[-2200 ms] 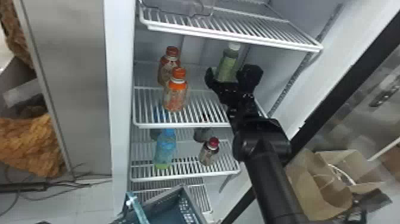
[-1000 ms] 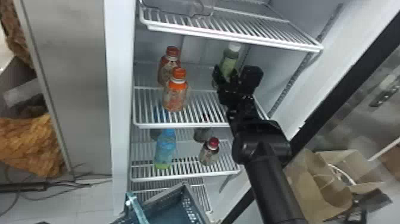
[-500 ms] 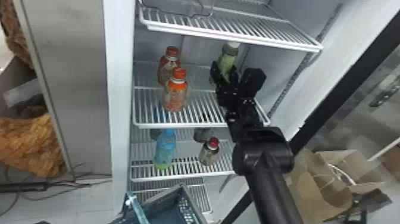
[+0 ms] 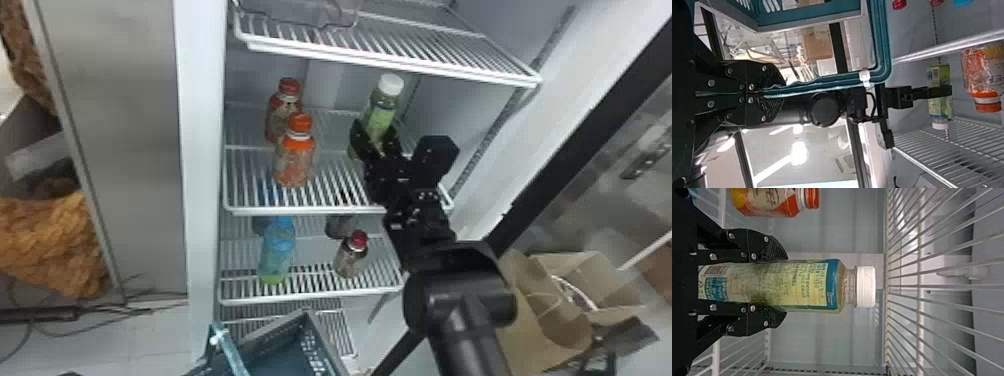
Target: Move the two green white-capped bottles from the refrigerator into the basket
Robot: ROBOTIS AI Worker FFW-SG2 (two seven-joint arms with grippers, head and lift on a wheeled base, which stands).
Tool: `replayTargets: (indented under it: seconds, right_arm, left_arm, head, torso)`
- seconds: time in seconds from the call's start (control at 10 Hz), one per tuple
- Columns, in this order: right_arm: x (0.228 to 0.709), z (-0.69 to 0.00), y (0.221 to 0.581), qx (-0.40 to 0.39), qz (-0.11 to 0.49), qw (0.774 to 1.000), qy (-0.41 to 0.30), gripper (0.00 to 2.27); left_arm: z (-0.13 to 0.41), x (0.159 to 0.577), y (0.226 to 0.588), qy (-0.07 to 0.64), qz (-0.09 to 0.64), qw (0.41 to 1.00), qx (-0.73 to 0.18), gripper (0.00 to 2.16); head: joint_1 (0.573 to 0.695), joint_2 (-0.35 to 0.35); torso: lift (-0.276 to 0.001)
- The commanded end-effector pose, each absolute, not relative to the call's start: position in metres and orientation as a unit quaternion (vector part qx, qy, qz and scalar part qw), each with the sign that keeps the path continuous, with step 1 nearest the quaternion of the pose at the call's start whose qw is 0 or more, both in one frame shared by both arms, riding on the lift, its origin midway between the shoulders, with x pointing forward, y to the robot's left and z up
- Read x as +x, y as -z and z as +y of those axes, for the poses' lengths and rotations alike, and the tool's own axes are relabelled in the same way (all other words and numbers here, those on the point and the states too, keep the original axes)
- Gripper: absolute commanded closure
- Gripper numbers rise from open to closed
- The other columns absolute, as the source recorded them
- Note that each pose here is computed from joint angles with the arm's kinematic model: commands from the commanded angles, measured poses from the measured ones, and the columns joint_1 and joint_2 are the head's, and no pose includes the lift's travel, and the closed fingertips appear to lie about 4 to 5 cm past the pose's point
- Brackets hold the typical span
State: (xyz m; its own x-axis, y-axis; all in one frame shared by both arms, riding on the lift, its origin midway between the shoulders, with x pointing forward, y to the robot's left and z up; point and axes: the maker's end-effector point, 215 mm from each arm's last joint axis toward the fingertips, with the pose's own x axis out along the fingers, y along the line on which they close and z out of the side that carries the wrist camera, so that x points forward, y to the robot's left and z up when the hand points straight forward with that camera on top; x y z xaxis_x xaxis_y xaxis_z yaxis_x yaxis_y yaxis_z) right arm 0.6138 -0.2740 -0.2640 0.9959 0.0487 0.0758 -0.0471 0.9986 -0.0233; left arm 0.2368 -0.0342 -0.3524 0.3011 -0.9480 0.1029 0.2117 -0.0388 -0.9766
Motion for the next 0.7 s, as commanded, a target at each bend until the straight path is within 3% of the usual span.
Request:
replayTargets:
  seconds: [0.0, 0.6]
  right_arm:
    - [0.586, -0.258, 0.249, -0.002, -0.041, 0.998, -0.047, 0.86]
    - [0.507, -0.233, 0.243, 0.027, 0.004, 0.996, -0.085, 0.86]
  left_arm:
    - [-0.035, 0.236, 0.352, 0.482, 0.344, 0.602, -0.536, 1.2]
    - [-0.035, 0.236, 0.352, 0.482, 0.344, 0.601, -0.537, 1.2]
  head:
    - [0.695, -0.35]
    - [0.695, -0.35]
  torso:
    - [-0.004]
    - [-0.004]
